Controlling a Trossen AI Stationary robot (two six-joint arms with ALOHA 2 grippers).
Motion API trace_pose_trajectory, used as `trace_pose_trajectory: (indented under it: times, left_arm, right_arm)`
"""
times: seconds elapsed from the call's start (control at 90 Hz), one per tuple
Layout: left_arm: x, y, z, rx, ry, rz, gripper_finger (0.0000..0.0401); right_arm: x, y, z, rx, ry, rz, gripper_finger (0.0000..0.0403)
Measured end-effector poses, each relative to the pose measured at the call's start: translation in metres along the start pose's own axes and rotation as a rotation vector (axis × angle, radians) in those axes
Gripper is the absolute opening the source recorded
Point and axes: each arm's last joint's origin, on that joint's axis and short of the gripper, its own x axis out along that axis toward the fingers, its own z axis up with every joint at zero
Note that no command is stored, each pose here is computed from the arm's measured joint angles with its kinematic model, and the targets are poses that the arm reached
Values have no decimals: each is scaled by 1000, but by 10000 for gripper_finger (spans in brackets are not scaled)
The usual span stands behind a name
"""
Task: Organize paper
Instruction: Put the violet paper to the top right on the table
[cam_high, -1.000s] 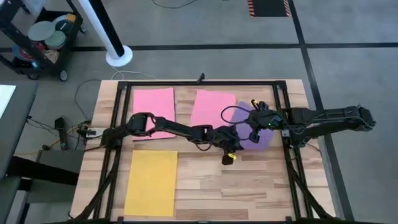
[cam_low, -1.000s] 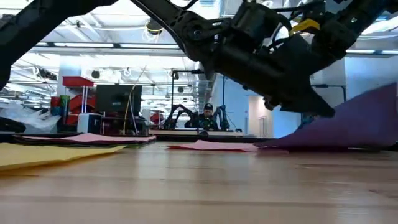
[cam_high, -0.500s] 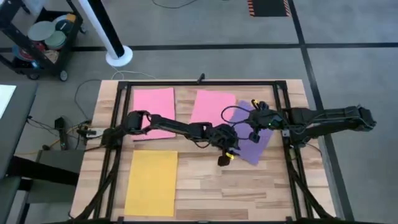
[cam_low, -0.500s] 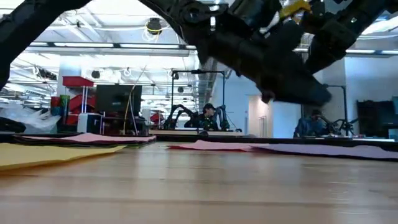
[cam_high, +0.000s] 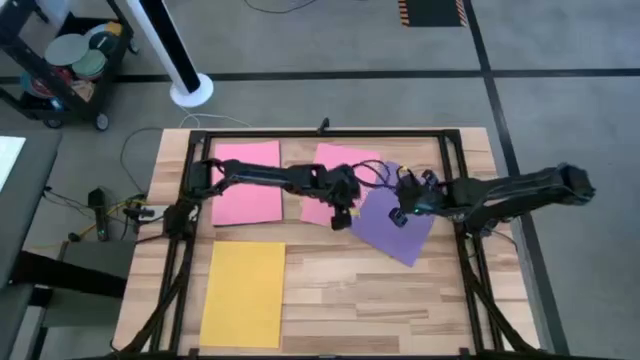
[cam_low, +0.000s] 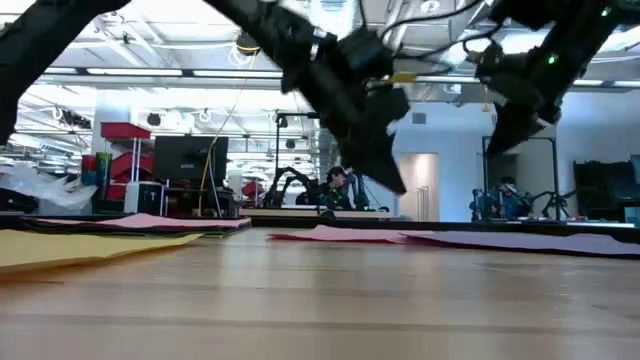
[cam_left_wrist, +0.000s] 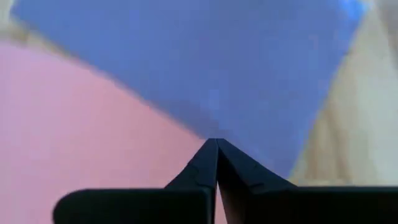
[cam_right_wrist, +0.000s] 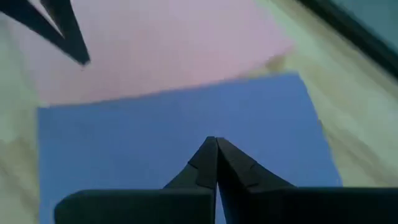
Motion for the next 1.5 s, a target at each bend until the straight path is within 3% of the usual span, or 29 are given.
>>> trace_pose_trajectory:
  times: [0.256,0.4,0.744,1.022,1.178,1.5]
  left_arm:
    - [13,32,-33,-177,-75,-13,0]
    - [16,39,-44,-221,-88,1,0]
    - [19,52,-66,-300,-95,69,0]
    - [20,51,-78,-336,-115,66,0]
    - [16,52,-84,-342,-123,69,0]
    - [-30,63,-103,-381,-212,125,0]
  right_arm:
    - [34,10,-34,166,98,-137,0]
    - [49,11,-47,262,90,-115,0]
    - [69,5,-61,318,130,-146,0]
    - [73,5,-61,285,141,-158,0]
    - [76,0,-58,186,188,-146,0]
    - [85,-11,-49,9,227,-128,0]
